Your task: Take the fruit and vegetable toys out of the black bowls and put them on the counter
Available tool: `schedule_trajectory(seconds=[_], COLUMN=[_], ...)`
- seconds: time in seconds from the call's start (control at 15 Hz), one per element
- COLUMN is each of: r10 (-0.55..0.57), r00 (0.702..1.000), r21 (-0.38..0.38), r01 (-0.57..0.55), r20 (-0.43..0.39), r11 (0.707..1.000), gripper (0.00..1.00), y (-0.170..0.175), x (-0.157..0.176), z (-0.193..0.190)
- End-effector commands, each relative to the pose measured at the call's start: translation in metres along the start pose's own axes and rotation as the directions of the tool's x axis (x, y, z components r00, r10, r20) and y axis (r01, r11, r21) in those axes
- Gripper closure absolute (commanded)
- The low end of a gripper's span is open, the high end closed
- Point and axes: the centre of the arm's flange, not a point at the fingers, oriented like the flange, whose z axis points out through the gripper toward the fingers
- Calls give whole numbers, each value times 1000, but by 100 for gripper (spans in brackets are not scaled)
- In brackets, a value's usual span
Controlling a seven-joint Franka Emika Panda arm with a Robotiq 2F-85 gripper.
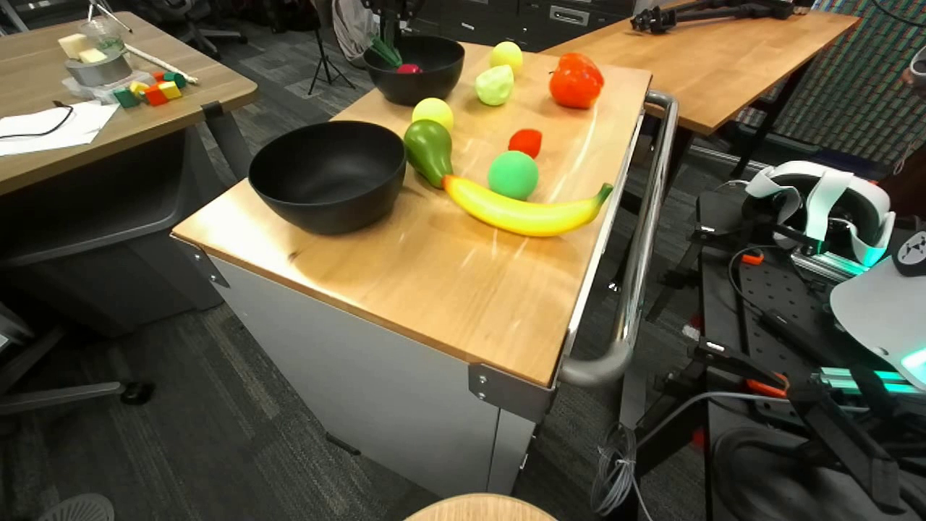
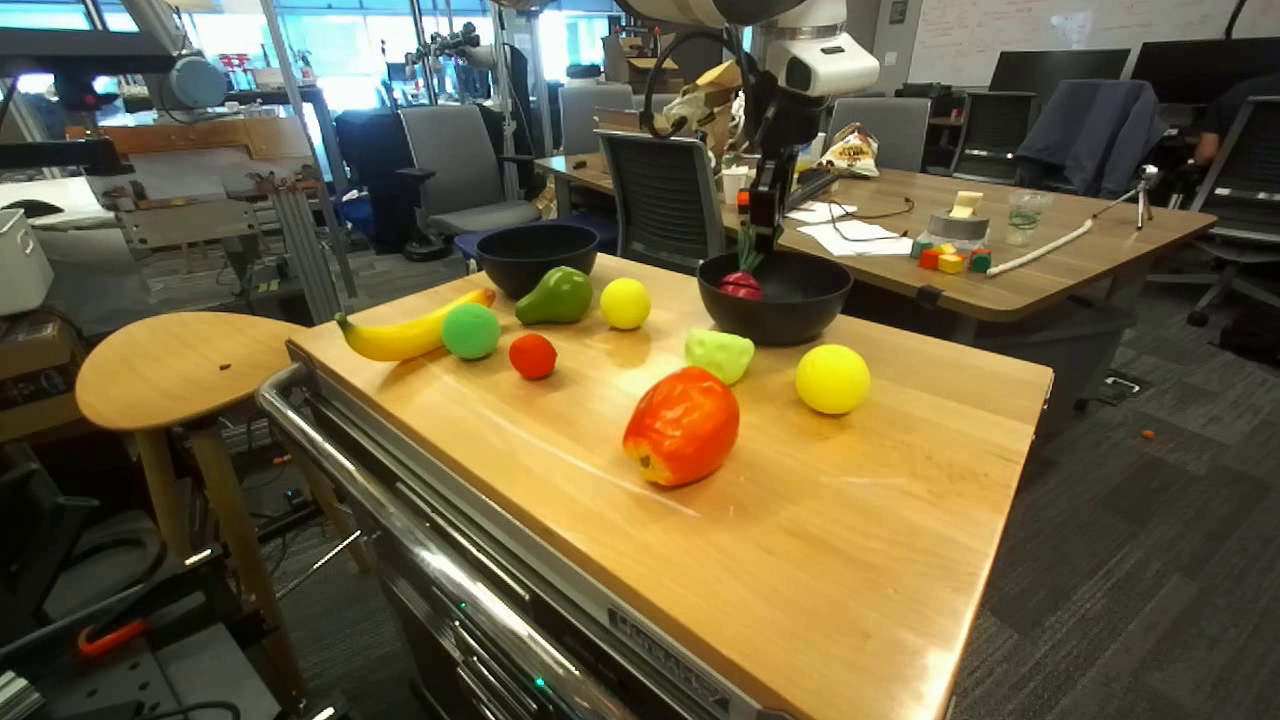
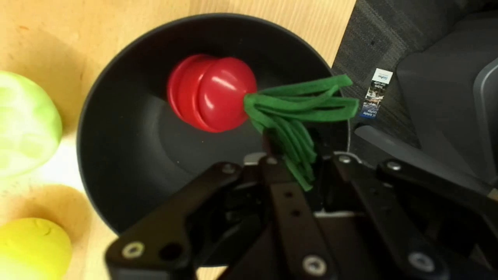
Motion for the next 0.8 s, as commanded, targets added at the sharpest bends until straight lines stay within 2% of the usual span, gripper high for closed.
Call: schedule_trajectory(seconds=[0.0,0.27,0.53,0.73], r10=[29,12,-9,-43], r00=[999,995,982,975], r21=[-13,1,59,111], r01=[-28,-12,-2,19], r20=[35,101,189,217], r11=[1000,1000,998,994], gripper=[100,99,99,99], y=[-9,10,41,74], x=[6,5,15,33], z=[-15,-48,-109,-159])
